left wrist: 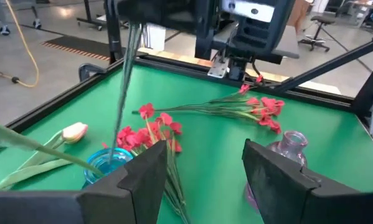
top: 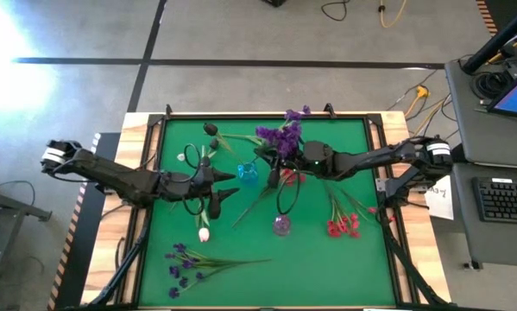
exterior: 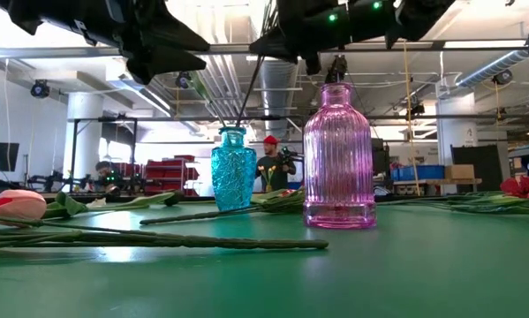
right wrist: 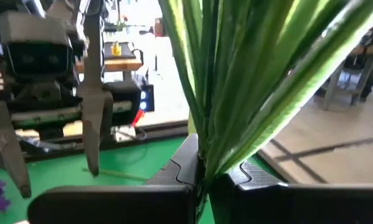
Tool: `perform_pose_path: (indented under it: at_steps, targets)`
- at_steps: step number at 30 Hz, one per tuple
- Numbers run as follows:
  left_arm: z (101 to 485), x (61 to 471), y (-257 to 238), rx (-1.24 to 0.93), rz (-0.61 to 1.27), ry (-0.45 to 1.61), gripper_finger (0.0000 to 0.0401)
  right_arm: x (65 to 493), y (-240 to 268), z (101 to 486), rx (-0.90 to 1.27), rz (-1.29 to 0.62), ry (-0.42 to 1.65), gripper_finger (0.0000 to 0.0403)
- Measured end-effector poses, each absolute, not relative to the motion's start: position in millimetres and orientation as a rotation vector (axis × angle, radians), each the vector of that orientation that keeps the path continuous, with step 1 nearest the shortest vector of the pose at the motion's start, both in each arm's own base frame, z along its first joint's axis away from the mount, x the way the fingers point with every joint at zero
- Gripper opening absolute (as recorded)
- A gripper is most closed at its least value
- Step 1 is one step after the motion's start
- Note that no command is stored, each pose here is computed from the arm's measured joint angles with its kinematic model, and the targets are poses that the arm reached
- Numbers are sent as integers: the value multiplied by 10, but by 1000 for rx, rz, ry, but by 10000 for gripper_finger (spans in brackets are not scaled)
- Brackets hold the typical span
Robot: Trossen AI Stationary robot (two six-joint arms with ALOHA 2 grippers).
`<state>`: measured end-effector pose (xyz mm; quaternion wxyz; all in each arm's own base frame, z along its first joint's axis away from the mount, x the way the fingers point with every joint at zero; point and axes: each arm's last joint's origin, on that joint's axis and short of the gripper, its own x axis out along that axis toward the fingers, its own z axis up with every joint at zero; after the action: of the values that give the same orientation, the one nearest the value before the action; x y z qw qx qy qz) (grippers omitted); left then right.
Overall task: Sort flowers into vase by color
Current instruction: Put the right purple flowers into the blue vase
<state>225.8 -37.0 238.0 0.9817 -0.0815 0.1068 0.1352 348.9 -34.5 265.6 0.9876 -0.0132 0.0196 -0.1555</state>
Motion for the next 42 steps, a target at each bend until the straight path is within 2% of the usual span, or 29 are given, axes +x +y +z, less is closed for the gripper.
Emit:
perform_pose_path:
  at_steps: [21, 24, 34, 42]
  targets:
    - [2359, 2258, -356, -164, 328, 221, 196, 3619, -355, 2353, 15, -313, 125, 19]
    - [2360, 2258, -356, -167, 329, 220, 196, 3619, -355, 2348, 16, -312, 129, 42]
    - [2360, 2258, -355, -167, 329, 220, 196, 3616, -356, 2331, 22, -315, 146, 157]
    - [2329, 2238, -351, -194, 340, 252, 196, 3557, -359, 2308, 37, -324, 238, 209]
